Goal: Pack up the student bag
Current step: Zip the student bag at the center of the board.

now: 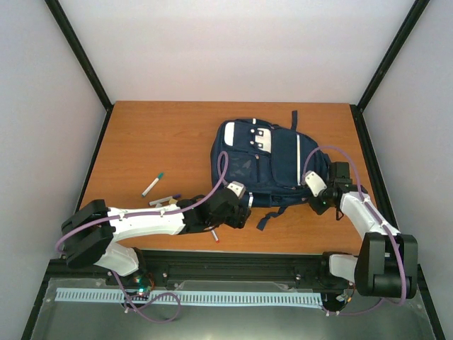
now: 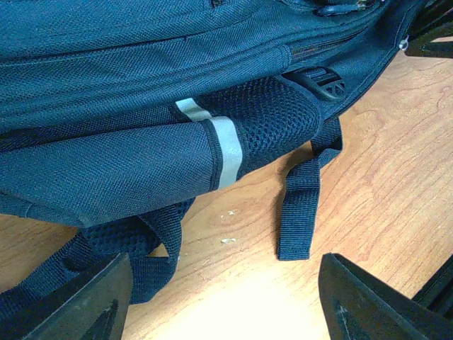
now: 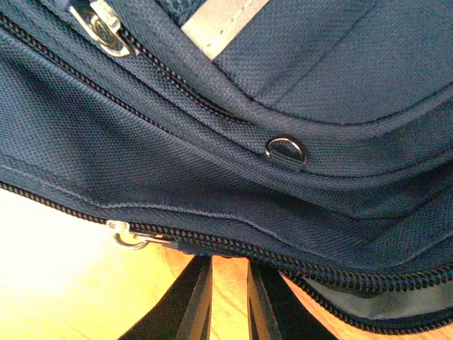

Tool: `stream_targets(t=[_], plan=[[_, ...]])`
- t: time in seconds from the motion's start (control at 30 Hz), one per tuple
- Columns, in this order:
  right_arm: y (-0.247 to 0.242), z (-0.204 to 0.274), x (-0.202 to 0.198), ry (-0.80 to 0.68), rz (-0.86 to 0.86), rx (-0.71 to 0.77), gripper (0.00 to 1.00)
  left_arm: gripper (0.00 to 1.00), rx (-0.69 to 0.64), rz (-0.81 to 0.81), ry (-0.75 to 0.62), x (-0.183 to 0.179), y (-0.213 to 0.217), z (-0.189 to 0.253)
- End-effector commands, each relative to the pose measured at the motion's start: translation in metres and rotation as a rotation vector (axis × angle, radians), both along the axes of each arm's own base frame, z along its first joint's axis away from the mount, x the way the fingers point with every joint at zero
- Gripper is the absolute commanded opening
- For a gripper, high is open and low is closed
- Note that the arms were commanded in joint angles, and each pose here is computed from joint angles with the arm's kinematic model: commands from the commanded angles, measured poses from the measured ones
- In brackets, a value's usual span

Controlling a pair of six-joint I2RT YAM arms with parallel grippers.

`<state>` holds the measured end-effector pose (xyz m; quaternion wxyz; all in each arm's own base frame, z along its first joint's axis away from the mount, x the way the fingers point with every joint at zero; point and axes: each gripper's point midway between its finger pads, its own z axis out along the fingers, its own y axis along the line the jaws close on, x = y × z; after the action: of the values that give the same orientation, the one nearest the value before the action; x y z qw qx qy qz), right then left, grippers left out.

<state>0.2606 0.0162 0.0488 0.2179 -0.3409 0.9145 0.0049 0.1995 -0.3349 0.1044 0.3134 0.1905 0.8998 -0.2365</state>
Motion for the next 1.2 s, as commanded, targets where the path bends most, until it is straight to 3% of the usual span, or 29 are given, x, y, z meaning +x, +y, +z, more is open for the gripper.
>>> stream_targets(t=[0.0, 0.27, 0.67, 0.93, 1.0, 1.17], plan=[[0.003, 0.007, 0.007, -0.042, 0.013, 0.023, 0.15, 0.74, -0.034, 0.01, -0.014, 0.004, -0.004, 0.006], [0.027, 0.0, -0.011, 0.023, 0.127, 0.132, 0.16, 0.74, -0.032, 0.013, -0.009, 0.002, -0.001, 0.003], [0.029, -0.022, -0.004, 0.061, 0.121, 0.161, 0.25, 0.74, -0.033, 0.018, 0.001, 0.001, -0.001, 0.0], [0.03, -0.018, 0.005, 0.006, 0.118, 0.162, 0.38, 0.74, -0.025, 0.023, 0.006, 0.001, 0.001, -0.002], [0.023, -0.015, 0.014, -0.039, 0.067, 0.138, 0.36, 0.74, -0.026, 0.025, 0.008, 0.001, 0.0, -0.003], [0.009, 0.002, 0.026, -0.118, 0.004, 0.105, 0.19, 0.74, -0.031, 0.031, 0.013, 0.001, 0.0, -0.003]])
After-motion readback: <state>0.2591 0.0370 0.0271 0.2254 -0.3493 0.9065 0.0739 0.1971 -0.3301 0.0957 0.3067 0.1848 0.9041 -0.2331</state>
